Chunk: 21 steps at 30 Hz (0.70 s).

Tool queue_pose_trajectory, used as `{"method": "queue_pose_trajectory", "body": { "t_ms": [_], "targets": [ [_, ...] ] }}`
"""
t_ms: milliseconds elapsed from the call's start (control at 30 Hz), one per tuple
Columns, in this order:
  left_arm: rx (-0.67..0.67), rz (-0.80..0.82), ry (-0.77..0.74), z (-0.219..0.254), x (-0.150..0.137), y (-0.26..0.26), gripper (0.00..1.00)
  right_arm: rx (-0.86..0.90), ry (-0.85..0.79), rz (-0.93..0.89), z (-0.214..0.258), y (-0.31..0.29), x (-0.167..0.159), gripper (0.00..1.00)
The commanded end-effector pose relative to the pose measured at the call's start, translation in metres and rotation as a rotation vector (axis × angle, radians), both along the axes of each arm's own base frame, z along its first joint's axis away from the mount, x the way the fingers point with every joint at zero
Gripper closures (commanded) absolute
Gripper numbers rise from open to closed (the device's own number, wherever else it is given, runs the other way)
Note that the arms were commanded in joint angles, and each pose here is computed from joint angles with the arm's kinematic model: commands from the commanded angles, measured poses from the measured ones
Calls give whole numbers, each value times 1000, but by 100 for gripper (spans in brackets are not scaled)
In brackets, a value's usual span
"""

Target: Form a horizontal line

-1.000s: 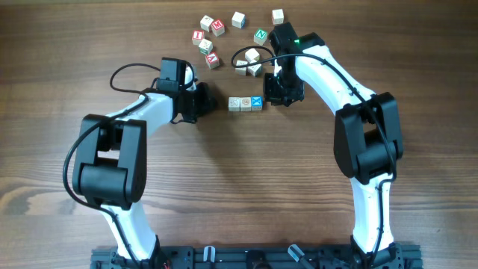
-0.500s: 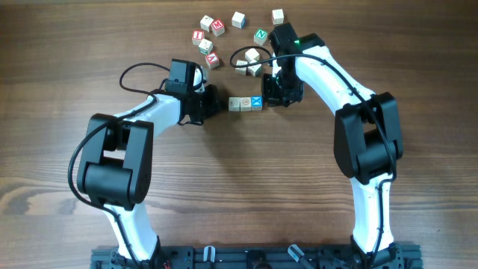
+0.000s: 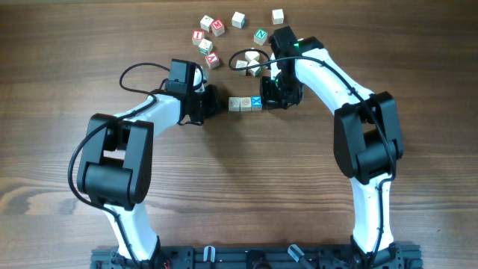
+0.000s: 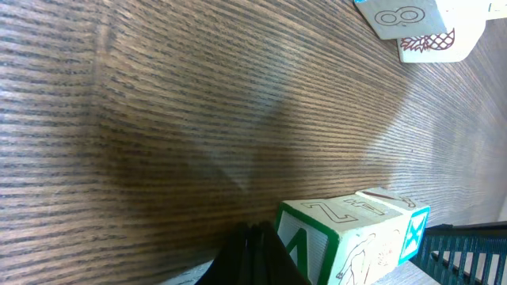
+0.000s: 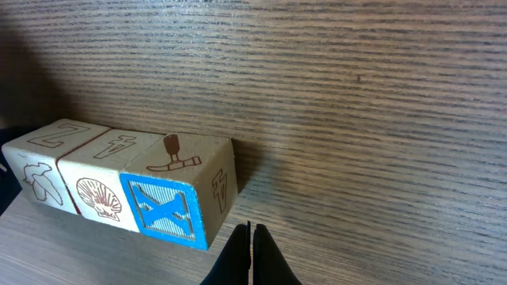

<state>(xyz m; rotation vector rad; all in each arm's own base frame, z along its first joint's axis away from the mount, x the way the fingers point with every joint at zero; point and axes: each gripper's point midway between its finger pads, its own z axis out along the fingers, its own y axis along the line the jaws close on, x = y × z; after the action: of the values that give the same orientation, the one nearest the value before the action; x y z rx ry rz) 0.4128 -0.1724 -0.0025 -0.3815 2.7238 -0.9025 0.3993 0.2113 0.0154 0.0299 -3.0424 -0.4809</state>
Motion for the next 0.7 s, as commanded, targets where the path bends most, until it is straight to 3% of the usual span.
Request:
{"method": "queue_pose_trajectory", "body": {
  "t_ms": [0, 667],
  "targets": [
    [55, -6, 75, -34, -20, 7, 96, 21, 17, 15, -4, 5, -4, 95],
    [24, -20, 62, -30, -18, 2, 96, 25, -20, 24, -6, 10, 2, 95]
  ]
}}
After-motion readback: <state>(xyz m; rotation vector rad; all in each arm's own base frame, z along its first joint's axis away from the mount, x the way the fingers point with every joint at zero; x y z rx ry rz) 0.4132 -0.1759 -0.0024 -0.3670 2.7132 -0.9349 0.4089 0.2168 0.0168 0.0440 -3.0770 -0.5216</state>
